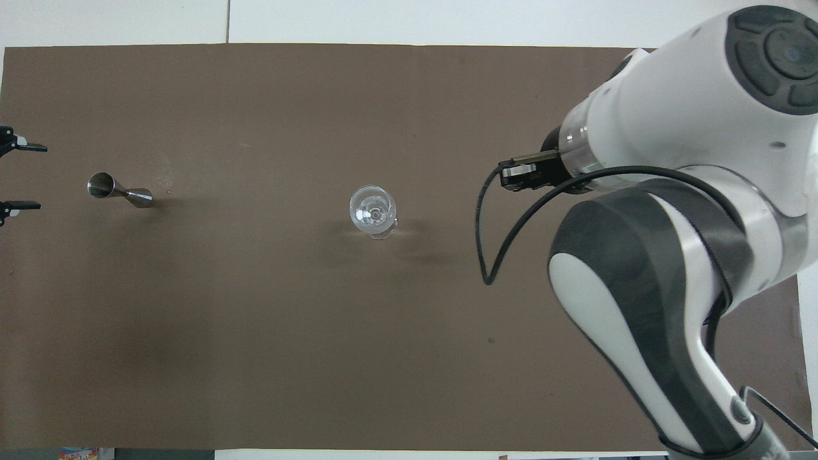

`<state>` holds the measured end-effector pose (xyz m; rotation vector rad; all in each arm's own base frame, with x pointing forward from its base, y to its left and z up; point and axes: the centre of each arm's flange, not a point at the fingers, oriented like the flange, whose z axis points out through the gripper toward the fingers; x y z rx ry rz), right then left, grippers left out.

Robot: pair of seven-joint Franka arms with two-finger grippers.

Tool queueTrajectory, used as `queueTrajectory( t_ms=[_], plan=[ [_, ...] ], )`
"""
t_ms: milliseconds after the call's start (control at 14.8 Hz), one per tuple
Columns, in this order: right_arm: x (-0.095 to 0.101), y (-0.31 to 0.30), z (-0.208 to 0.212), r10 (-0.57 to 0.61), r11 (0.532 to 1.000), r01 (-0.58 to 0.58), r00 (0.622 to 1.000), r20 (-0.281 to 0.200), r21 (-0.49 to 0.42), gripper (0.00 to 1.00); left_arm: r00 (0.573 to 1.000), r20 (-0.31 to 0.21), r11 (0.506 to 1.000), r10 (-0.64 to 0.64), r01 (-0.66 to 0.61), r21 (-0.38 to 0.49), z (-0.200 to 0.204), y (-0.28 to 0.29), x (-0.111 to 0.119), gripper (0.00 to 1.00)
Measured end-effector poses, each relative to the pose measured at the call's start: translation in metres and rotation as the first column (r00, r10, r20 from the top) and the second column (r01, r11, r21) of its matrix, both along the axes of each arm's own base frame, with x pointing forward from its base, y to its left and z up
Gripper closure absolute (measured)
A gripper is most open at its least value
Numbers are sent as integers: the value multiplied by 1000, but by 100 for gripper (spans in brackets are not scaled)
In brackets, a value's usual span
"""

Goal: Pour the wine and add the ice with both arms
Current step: 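Carry the green cup over the glass while the left gripper withdraws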

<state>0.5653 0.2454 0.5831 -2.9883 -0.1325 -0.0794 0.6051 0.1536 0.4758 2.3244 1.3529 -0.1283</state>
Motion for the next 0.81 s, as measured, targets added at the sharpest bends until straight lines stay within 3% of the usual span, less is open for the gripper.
queueTrajectory(
  t_ms=[203, 338, 676, 811],
  plan=[
    [-16, 72, -4, -74, 997, 74, 997, -3, 13, 78, 986, 23, 975, -168, 163, 151, 29, -62, 18, 0],
    [-24, 113, -19, -95, 995, 95, 995, 11, -5, 78, 950, 40, 919, -310, 289, 266, 54, -108, 20, 0],
    [-20, 188, -50, -103, 993, 106, 993, 54, -54, 78, 780, 61, 716, -623, 538, 445, 111, -182, -2, 0],
    [-16, 197, -66, -90, 993, 94, 994, 56, -77, 78, 714, 28, 631, -700, 599, 493, 121, -190, -9, 0]
  ],
)
